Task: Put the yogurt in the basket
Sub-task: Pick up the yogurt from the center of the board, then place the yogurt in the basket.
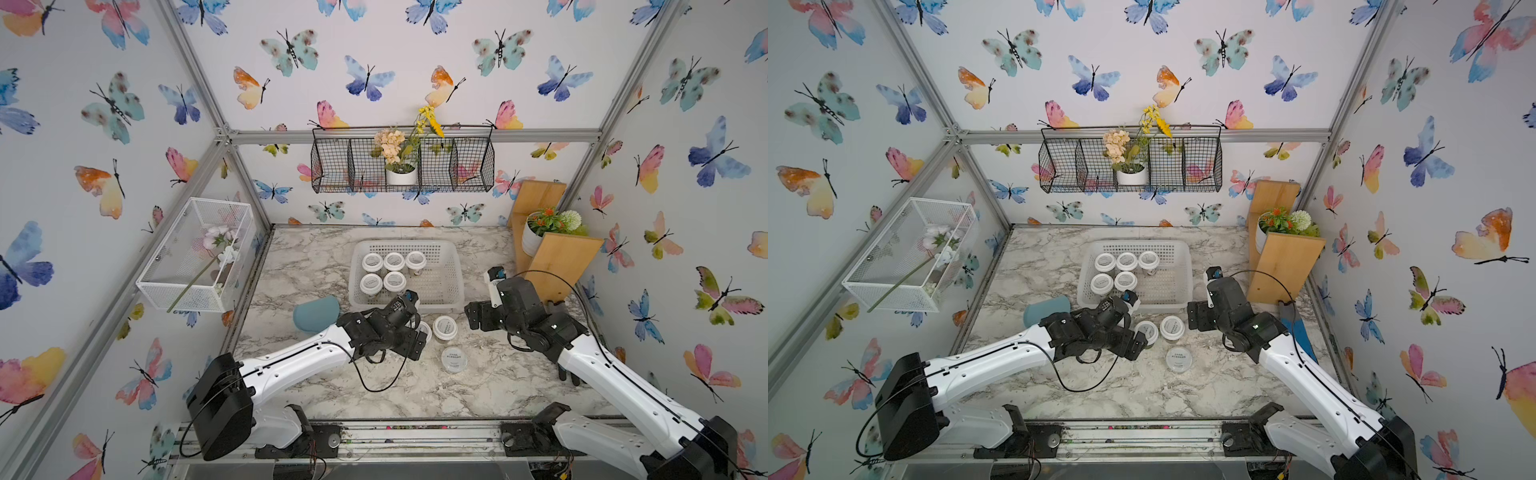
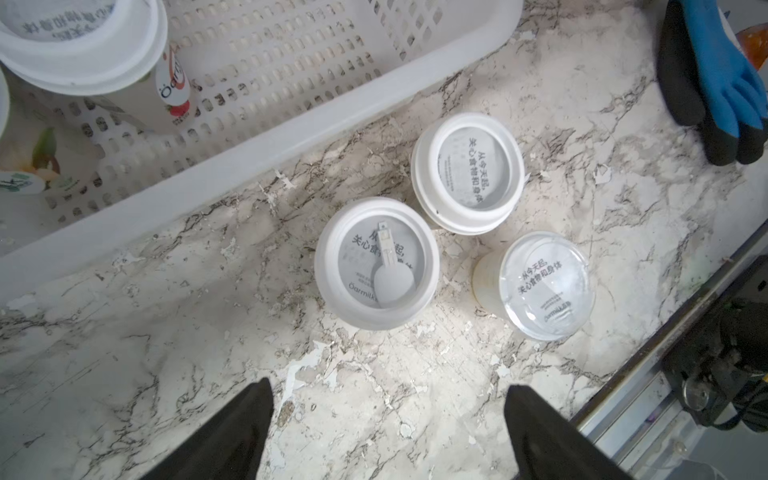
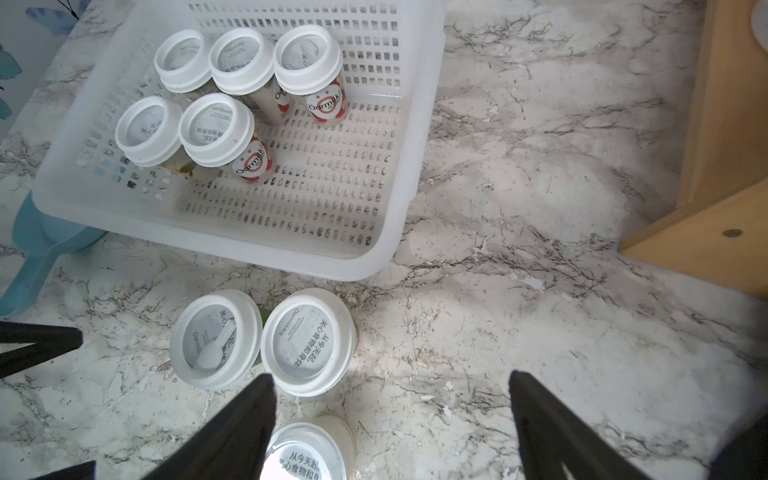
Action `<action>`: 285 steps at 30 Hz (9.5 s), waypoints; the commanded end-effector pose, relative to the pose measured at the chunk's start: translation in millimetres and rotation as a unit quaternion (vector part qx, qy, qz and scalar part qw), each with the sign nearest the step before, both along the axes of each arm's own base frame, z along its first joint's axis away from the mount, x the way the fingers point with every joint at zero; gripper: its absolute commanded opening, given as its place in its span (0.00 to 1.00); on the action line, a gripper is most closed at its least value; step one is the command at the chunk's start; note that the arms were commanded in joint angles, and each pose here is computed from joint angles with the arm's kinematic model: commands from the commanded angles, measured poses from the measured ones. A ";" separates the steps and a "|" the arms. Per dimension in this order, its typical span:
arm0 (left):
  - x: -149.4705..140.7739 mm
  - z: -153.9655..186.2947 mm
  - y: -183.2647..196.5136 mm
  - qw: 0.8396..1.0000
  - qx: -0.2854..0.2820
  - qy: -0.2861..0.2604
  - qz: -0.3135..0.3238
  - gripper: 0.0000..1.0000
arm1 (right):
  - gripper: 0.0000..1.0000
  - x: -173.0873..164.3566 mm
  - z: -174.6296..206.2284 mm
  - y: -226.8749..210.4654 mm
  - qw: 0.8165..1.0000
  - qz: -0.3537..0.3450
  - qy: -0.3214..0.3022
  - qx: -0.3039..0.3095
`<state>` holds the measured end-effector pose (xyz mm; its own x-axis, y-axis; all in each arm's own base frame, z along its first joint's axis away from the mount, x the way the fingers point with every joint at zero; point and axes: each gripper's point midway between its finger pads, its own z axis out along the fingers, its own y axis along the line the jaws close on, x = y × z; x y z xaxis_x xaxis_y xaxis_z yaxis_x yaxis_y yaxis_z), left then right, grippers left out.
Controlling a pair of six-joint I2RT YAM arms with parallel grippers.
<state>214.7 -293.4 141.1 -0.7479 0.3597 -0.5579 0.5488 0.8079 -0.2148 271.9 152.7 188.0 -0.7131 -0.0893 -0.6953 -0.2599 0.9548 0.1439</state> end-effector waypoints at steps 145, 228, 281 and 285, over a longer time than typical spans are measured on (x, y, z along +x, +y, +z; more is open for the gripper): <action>38.3 -46.4 -29.3 0.992 0.123 0.009 0.034 0.74 | 0.90 -14.4 20.3 11.7 0.998 0.044 -0.005 0.038; 36.7 41.6 -32.1 0.991 0.133 -0.016 0.010 0.67 | 0.90 -12.2 14.1 12.2 0.999 0.043 0.003 0.031; 191.6 0.6 -35.7 0.991 0.105 -0.062 0.047 0.68 | 0.89 -7.1 -14.8 14.8 0.998 0.040 0.047 0.003; 194.6 -4.4 -40.6 0.992 0.103 -0.056 0.043 0.68 | 0.89 -6.8 -13.9 15.1 0.998 0.040 0.046 0.004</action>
<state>407.5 -326.5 153.9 -0.7081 0.3942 -0.5858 0.4617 0.8862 0.0383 264.4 166.6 176.7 -0.7664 -0.1310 -0.6288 -0.3096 0.9331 0.1829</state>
